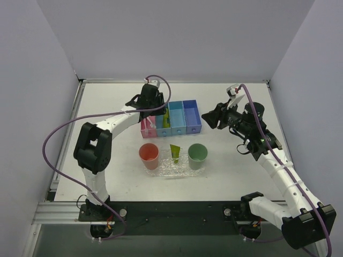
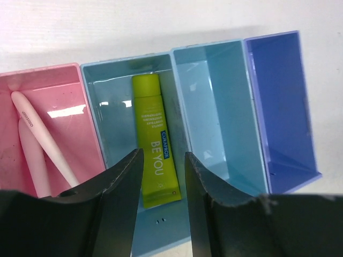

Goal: Prepare toiletry sets of a toothbrush and toothpaste on the tray

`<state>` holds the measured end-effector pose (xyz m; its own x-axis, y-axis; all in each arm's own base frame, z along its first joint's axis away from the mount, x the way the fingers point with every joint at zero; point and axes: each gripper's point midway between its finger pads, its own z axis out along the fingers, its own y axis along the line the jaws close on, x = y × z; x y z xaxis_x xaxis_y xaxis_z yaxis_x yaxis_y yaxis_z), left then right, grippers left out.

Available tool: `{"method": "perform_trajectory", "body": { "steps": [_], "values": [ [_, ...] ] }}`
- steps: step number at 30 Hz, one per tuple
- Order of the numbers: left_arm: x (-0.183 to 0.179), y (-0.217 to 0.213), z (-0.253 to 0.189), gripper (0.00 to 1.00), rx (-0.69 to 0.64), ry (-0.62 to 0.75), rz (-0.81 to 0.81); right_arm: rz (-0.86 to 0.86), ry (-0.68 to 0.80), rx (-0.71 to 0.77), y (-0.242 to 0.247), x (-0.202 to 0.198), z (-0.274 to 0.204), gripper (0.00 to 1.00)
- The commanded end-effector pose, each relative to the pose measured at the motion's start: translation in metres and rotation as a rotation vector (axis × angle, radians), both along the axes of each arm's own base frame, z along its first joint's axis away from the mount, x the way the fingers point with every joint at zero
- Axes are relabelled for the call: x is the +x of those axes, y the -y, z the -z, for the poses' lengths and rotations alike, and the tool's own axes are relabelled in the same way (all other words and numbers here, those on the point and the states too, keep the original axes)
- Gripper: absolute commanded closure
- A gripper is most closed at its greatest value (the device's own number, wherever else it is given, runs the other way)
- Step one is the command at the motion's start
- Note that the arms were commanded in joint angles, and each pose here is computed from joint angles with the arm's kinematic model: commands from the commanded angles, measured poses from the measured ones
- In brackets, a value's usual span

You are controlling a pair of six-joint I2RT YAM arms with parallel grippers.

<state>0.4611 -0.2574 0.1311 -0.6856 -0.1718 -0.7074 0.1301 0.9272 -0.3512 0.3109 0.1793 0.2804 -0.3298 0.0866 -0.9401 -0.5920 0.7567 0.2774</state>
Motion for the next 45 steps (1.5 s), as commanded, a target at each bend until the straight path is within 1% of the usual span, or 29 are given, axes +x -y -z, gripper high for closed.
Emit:
{"method": "perform_trajectory", "body": {
  "steps": [1,7,12,21,29,33,45],
  "values": [
    [0.016,0.004,-0.009,0.53,-0.007,0.032,-0.042,-0.023,0.024,0.03,0.0,-0.005,-0.01,0.6],
    [0.019,0.008,0.015,0.54,0.022,-0.011,-0.021,-0.021,0.014,0.034,0.001,-0.005,-0.006,0.6],
    [0.017,0.005,0.045,0.55,0.068,-0.068,-0.017,-0.02,0.015,0.042,0.002,-0.008,-0.006,0.6],
    [0.021,0.014,0.065,0.55,0.051,-0.085,0.01,-0.015,0.008,0.043,0.005,-0.01,-0.001,0.6],
    [0.018,-0.002,0.09,0.53,0.168,-0.127,-0.016,-0.021,0.004,0.048,0.004,-0.011,0.0,0.6],
    [0.014,-0.005,0.097,0.53,0.229,-0.137,-0.002,-0.027,0.001,0.053,0.003,-0.011,0.001,0.6],
    [0.002,-0.005,0.128,0.53,0.287,-0.243,0.054,-0.03,0.002,0.06,0.003,-0.016,0.002,0.6]
  ]
}}
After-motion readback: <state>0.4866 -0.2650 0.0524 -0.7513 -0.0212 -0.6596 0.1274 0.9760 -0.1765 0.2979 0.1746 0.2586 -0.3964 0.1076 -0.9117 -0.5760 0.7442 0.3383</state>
